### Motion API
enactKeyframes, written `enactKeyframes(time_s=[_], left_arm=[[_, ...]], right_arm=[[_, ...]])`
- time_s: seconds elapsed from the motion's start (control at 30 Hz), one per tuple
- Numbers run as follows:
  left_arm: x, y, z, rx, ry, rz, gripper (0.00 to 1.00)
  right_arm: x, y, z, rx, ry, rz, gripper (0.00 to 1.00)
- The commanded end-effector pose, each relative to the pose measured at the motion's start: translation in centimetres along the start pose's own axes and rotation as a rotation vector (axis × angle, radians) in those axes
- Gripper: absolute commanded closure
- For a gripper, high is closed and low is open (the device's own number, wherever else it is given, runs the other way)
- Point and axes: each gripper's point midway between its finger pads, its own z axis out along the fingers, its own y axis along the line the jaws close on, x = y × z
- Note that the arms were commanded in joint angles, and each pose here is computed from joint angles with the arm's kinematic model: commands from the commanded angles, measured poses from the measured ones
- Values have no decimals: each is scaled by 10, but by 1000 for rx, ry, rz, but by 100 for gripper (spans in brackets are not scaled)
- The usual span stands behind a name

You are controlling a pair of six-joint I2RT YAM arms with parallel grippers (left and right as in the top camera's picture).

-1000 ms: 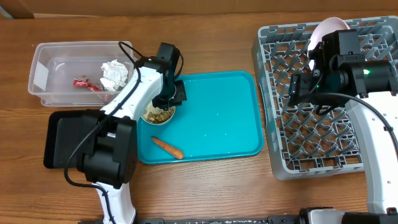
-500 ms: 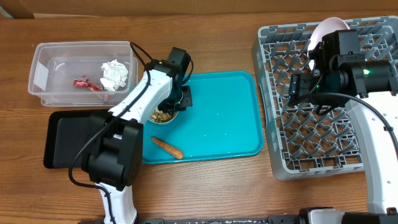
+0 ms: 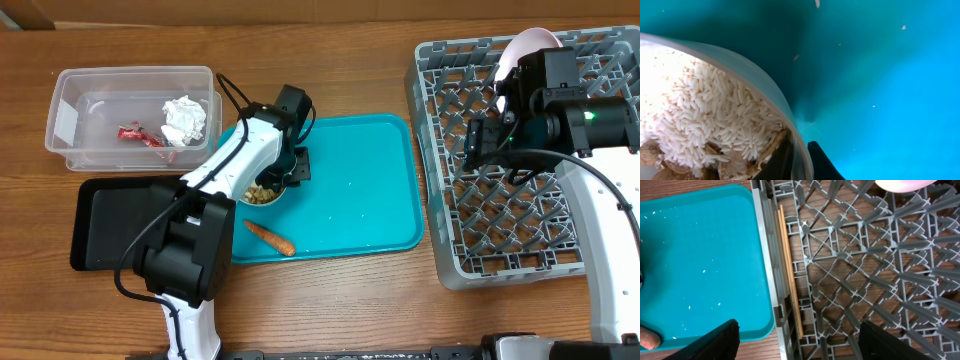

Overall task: Sort waste into correct bins and load items into the dishwasher
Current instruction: 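Reach the left gripper to the food bowl and grasp its rim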

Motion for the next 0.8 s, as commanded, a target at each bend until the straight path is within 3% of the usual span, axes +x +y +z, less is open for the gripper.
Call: enactKeyframes(time_s=[0.0, 0.13, 0.27, 0.53, 0.77], left_arm=[[5, 4, 9, -26, 16, 18, 85], [5, 4, 9, -27, 18, 18, 86], [5, 5, 9, -30, 17, 18, 96], [8, 15, 4, -77, 20, 18, 96], [12, 23, -28, -94, -14, 9, 96]], right_arm=[[-2, -1, -2, 1, -12, 7, 21], [-1, -1, -2, 2, -8, 7, 21], [-1, -1, -2, 2, -8, 7, 21], [-1, -1, -2, 2, -8, 8, 21], [-1, -1, -2, 2, -8, 7, 21]])
